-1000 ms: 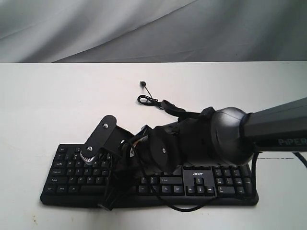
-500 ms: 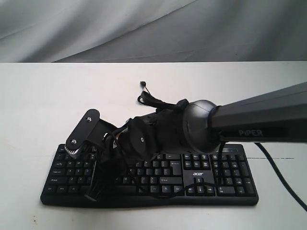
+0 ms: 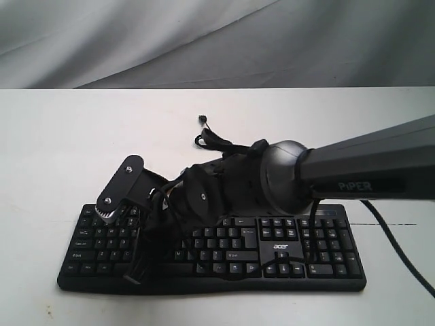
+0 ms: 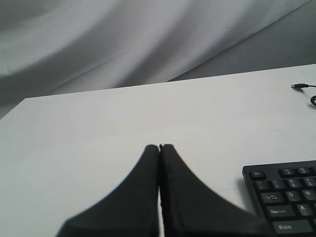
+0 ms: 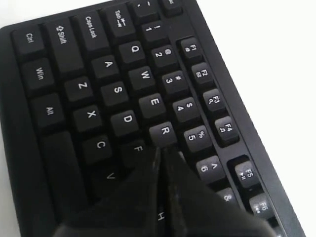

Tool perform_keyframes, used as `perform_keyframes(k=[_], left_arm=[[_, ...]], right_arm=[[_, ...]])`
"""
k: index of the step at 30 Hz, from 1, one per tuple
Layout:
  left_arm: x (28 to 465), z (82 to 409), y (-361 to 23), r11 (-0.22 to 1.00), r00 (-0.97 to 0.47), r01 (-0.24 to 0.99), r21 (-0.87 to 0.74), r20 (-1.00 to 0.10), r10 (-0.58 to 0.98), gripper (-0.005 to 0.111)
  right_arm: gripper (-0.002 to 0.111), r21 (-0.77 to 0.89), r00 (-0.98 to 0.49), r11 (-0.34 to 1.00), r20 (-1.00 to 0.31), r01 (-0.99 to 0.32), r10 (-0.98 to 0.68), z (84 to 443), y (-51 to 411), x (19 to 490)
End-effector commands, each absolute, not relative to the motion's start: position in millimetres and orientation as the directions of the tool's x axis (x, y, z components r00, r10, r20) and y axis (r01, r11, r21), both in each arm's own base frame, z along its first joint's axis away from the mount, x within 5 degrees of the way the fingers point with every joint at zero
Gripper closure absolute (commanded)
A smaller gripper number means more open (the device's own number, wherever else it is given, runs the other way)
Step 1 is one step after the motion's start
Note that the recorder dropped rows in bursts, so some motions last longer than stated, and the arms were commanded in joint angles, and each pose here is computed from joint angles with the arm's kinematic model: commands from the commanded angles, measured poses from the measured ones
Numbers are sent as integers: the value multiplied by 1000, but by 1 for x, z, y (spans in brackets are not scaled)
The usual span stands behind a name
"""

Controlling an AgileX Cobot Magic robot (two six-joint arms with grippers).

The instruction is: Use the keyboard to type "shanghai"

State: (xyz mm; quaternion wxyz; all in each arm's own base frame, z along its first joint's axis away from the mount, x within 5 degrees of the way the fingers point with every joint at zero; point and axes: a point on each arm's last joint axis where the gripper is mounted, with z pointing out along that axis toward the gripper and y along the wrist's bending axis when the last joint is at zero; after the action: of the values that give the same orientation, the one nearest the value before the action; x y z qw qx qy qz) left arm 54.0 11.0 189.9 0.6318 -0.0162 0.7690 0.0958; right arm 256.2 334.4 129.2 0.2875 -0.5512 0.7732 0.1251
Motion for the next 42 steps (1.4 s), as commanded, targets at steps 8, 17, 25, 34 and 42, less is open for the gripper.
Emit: perform_keyframes(k=[8, 17, 25, 34, 42], left_arm=[[54, 189, 10, 983, -190, -139, 121, -977, 93, 107], [54, 189, 10, 983, -190, -139, 121, -977, 93, 107], [54, 189, 10, 983, -190, -139, 121, -977, 93, 107], [54, 189, 10, 983, -190, -139, 121, -977, 93, 107], [54, 189, 10, 983, -190, -139, 121, -977, 93, 107]], right_arm=[[108, -128, -223, 358, -579, -925, -784, 129, 334, 259], [108, -126, -224, 355, -574, -927, -787, 127, 334, 258], [108, -116, -232, 349, -553, -930, -800, 117, 335, 257], [108, -130, -215, 343, -565, -930, -796, 125, 335, 257], [108, -151, -192, 337, -584, -929, -789, 141, 332, 258]])
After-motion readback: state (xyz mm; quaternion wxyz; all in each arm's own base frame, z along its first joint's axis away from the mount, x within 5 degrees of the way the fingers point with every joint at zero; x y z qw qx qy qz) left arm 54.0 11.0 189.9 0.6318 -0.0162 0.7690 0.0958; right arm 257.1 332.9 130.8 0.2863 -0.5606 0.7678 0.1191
